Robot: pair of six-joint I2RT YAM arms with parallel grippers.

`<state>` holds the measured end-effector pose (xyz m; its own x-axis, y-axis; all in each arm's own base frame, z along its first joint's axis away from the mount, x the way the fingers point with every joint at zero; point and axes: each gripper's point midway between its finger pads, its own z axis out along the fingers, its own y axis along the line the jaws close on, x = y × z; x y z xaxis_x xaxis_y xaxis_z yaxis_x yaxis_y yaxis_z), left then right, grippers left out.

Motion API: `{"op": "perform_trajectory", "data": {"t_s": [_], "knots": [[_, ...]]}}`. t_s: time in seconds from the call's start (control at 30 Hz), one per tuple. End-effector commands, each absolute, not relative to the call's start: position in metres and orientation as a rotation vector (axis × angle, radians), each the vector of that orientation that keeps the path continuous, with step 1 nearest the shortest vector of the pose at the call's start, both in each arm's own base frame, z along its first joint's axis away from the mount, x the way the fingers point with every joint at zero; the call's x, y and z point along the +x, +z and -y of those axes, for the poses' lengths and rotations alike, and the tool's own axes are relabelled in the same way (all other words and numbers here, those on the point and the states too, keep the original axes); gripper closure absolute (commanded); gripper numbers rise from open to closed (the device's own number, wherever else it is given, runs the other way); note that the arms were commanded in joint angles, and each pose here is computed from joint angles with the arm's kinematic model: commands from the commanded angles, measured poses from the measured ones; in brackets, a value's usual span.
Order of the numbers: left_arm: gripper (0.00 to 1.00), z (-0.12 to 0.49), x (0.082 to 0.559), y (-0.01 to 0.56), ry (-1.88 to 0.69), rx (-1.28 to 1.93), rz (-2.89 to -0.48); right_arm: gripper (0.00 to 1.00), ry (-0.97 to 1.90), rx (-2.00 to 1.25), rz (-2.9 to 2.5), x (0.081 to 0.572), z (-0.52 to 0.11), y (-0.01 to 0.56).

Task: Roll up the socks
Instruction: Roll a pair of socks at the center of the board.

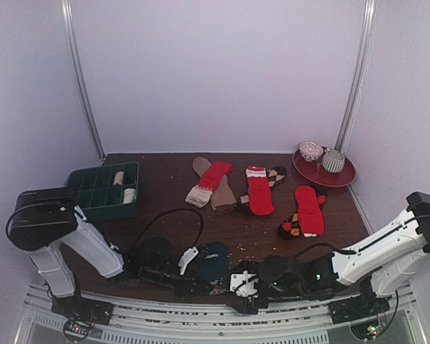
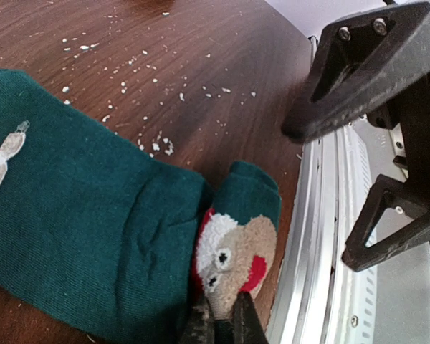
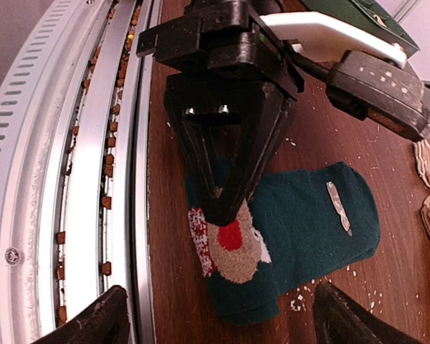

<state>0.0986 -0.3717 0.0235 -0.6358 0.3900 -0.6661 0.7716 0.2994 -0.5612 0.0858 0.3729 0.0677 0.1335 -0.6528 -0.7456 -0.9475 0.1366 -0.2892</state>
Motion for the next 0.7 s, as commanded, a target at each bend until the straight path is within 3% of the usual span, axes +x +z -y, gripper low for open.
{"op": "perform_trajectory", "data": {"t_s": [0.0,0.2,0.3,0.67], "knots": [[1.00,0.318,0.079,-0.045,-1.054,1.071,-2.516,0.12,0.421,-1.659,-1.473,0.085,-0.394,0.074],[1.00,0.319,0.079,-0.045,-1.057,1.076,-2.514,0.22,0.428,-1.700,-1.499,0.084,-0.404,0.058],[1.00,0.320,0.079,-0.046,-1.062,1.084,-2.514,0.32,0.407,-1.707,-1.555,0.090,-0.404,0.044],[1.00,0.321,0.077,-0.043,-1.069,1.106,-2.503,0.41,0.374,-1.694,-1.670,0.110,-0.392,0.014]]}}
